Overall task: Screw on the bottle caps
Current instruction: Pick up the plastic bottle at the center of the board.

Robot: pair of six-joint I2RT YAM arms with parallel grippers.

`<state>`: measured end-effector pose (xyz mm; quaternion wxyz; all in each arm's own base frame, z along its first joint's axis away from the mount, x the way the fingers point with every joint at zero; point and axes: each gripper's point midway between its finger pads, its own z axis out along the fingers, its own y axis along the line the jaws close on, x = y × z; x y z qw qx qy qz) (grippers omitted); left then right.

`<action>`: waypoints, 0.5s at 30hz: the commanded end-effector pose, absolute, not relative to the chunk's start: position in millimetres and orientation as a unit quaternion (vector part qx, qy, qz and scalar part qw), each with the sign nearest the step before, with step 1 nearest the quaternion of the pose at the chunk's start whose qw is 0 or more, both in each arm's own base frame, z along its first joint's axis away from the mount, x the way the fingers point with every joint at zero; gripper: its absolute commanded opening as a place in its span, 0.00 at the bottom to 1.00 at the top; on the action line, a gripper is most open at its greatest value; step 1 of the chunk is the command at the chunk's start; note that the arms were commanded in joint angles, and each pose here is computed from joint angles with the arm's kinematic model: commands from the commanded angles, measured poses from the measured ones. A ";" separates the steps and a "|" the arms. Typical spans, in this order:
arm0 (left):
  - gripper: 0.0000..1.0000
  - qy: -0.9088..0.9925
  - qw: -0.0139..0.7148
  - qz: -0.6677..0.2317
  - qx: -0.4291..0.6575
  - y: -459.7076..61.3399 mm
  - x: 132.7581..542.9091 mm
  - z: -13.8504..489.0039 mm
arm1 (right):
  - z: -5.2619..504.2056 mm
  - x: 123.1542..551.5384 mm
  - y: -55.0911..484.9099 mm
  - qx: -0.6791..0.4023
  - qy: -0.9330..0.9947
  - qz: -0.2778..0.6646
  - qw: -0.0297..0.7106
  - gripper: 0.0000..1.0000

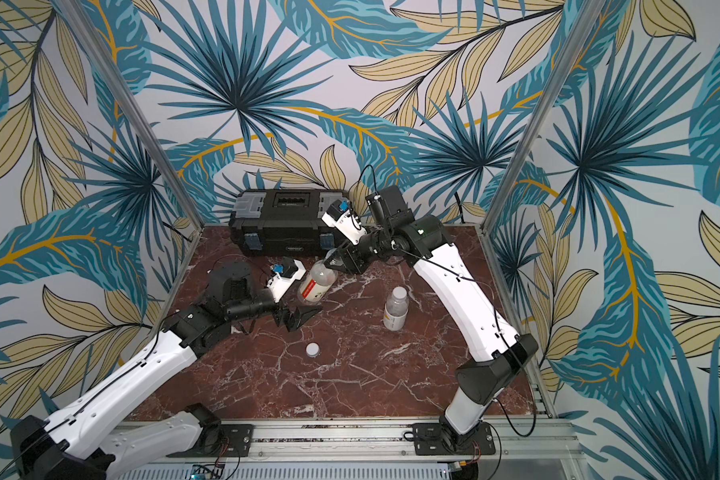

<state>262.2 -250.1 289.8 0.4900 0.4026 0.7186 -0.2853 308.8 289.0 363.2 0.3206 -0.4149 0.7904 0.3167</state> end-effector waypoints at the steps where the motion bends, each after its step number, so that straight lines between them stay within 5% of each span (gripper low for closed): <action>1: 1.00 0.708 0.502 -0.280 0.410 -254.6 268.2 301.9 | 375.3 278.7 295.4 -0.452 0.756 0.365 0.301 0.00; 11: 0.98 0.701 0.503 -0.290 0.414 -259.0 266.7 305.1 | 384.1 262.6 299.6 -0.465 0.728 0.404 0.301 0.00; 15: 0.84 0.700 0.500 -0.297 0.415 -259.7 264.0 305.5 | 381.9 261.9 299.9 -0.466 0.727 0.407 0.297 0.00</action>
